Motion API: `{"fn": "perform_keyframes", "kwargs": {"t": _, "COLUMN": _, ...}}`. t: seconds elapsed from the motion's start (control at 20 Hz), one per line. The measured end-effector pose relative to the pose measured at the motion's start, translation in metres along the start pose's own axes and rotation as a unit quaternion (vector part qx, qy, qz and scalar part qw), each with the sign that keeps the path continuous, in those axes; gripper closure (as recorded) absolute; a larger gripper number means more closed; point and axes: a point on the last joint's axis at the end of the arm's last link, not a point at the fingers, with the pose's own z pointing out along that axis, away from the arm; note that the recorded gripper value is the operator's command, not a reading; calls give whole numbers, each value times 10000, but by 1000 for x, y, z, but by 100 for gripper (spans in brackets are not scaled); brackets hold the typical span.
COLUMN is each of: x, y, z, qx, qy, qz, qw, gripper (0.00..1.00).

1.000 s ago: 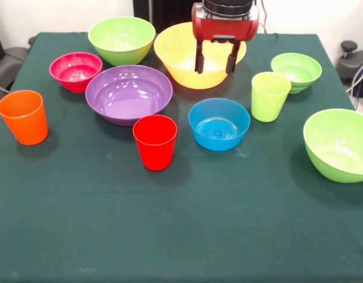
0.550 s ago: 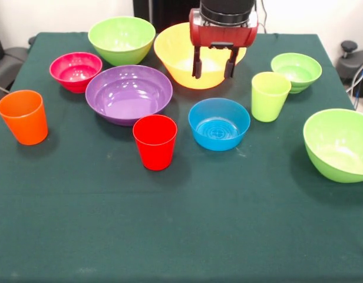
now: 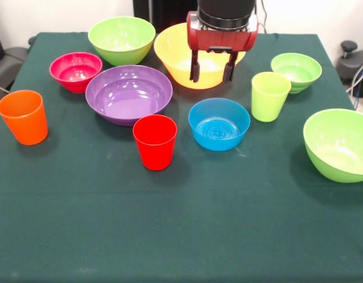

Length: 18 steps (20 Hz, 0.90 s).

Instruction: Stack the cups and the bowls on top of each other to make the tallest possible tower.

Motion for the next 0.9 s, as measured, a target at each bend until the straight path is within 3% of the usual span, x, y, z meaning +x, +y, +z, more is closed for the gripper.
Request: {"fn": "perform_keyframes", "kwargs": {"t": 0.9, "x": -84, "y": -16, "z": -15, "qx": 62, "qy": -42, "qz": 56, "qw": 10000, "gripper": 0}}
